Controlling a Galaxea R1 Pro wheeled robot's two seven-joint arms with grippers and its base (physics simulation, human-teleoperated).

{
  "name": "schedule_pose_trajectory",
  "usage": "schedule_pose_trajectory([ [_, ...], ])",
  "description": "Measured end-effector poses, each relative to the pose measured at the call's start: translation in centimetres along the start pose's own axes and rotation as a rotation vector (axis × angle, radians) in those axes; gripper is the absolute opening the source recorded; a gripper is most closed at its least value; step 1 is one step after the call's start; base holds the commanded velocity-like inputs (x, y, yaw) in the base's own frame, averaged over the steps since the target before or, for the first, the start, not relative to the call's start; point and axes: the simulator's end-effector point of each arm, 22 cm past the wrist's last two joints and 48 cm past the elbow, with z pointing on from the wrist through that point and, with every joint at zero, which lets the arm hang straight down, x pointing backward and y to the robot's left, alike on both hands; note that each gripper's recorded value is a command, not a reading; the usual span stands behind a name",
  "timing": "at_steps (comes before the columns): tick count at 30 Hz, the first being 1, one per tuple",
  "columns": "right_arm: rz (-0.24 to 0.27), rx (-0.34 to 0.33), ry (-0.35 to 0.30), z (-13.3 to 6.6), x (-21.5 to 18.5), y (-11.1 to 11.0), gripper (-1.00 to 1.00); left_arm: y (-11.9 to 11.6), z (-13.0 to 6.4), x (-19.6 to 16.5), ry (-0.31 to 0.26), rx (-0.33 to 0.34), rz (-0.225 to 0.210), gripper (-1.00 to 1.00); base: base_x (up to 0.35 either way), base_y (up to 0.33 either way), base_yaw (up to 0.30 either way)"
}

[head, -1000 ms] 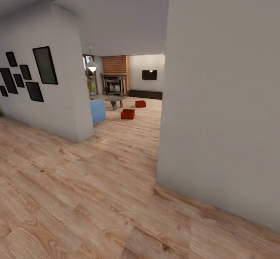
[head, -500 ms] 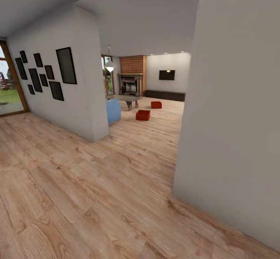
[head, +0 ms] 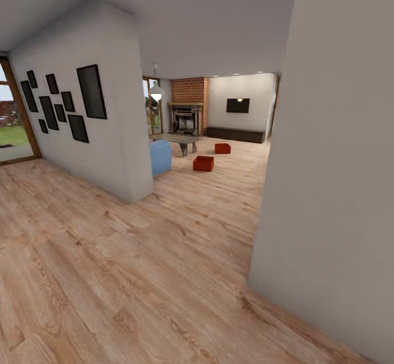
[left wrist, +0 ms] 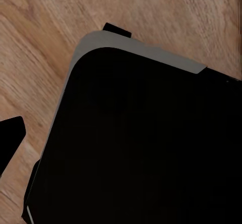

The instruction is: Move the two storage containers from the living room to the garage. In the garage, place one container on the floor and stack the other container on top of it (either order is fine).

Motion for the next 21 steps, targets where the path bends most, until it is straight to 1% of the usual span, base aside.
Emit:
schedule_pose_trajectory([
  [21,-0.008,0.003,0.001,-0.04,0.09,-0.31,1.00,0.01,0.00,0.02,0.000,0.000,0.000,1.00,0.321,0.000,0.000],
])
